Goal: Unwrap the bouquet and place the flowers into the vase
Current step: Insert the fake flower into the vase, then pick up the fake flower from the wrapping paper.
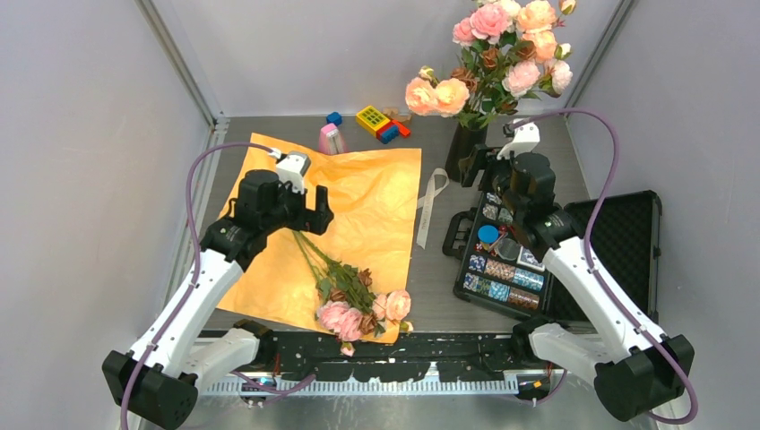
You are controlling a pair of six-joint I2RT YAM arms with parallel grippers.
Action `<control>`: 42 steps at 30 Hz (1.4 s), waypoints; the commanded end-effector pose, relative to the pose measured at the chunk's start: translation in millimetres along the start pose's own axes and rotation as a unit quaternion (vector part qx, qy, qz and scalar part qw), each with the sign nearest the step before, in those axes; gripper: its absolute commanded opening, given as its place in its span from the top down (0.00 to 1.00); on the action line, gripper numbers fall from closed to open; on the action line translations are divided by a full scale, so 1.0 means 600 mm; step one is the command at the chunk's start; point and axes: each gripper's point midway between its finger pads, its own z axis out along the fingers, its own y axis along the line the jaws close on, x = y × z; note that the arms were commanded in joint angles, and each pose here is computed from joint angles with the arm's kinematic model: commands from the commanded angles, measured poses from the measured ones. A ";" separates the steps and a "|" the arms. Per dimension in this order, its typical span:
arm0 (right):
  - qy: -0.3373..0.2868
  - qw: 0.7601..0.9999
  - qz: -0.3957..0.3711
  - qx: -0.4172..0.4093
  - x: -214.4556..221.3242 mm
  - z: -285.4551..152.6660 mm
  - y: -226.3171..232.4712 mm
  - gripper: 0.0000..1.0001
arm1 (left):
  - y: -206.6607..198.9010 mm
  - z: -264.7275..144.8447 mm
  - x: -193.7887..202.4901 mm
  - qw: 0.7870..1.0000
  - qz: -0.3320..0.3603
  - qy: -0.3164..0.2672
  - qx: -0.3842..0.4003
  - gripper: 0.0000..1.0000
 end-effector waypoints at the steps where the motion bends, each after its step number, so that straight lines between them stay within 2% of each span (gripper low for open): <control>1: 0.078 0.993 0.021 -0.088 0.029 -0.036 0.054 0.22 | 0.012 0.004 -0.001 1.000 0.010 -0.004 -0.016 0.01; 10: 0.102 0.986 0.042 -0.126 0.051 -0.059 0.077 0.25 | 0.019 0.012 0.006 1.000 0.009 0.009 -0.026 0.00; 14: 0.133 0.972 0.057 -0.185 0.077 -0.064 0.135 0.30 | 0.029 0.011 0.005 0.999 0.007 0.009 -0.037 0.00; 17: 0.169 0.966 0.018 -0.197 0.120 -0.062 0.185 0.30 | 0.039 0.008 0.003 0.999 0.001 0.007 -0.045 0.00; 23: 0.251 0.918 -0.008 -0.307 0.217 -0.101 0.349 0.34 | 0.052 0.005 0.001 0.998 -0.002 0.004 -0.060 0.00; 29: 0.333 0.849 0.012 -0.409 0.306 -0.179 0.479 0.37 | 0.054 0.004 0.003 0.998 0.001 0.005 -0.064 0.00; 35: 0.394 0.815 0.010 -0.424 0.373 -0.224 0.508 0.38 | 0.049 0.006 0.003 0.999 -0.001 0.006 -0.054 0.00; 42: 0.409 0.826 -0.038 -0.387 0.416 -0.220 0.483 0.40 | 0.047 0.006 0.003 0.999 -0.001 0.005 -0.051 0.00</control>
